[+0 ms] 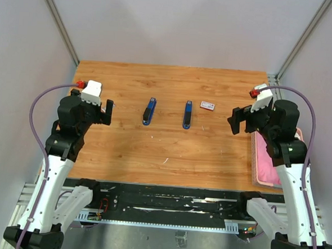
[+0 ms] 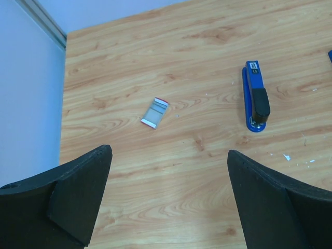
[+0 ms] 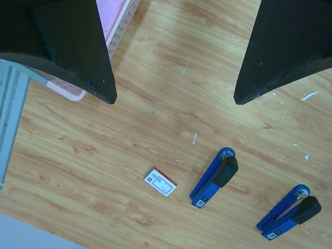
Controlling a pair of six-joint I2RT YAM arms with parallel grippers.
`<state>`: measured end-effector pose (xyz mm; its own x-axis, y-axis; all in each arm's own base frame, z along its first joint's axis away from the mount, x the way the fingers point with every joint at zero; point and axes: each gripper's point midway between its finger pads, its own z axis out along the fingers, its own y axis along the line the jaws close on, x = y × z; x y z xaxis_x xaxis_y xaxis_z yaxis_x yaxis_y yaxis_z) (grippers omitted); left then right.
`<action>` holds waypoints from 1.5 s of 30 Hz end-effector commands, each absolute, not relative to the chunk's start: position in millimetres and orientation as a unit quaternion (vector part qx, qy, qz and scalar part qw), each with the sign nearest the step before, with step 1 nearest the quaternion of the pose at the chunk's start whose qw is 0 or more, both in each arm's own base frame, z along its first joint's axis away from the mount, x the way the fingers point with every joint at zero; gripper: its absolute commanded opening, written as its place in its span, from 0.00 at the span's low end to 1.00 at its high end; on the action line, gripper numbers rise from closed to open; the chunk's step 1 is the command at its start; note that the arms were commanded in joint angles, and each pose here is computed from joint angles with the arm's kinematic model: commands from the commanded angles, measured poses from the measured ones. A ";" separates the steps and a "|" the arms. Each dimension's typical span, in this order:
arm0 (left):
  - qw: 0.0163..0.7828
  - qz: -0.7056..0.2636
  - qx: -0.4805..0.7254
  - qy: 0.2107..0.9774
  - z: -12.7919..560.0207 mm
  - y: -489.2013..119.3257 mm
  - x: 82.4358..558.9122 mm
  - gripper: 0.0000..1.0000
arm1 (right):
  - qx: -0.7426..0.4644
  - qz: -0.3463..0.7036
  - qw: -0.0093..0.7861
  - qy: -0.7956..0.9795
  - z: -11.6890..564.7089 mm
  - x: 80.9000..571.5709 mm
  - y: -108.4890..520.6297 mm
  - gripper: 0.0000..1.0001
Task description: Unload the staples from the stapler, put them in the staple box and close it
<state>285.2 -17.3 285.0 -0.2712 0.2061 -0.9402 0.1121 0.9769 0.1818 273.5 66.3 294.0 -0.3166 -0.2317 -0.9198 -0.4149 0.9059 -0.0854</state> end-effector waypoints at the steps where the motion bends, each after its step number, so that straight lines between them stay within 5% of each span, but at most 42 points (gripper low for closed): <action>1: 0.588 0.026 0.105 0.801 287.9 -20.9 285.5 0.98 | -0.187 0.123 0.553 0.803 305.1 273.8 75.1 0.99; 20: 0.538 -0.020 0.192 0.820 258.9 -45.4 281.8 0.98 | -0.274 0.209 0.494 0.798 241.3 281.8 111.0 0.99; 45: 0.532 -0.027 0.204 0.822 249.3 -48.2 276.7 0.98 | -0.310 0.139 0.258 0.904 123.0 345.5 210.5 0.99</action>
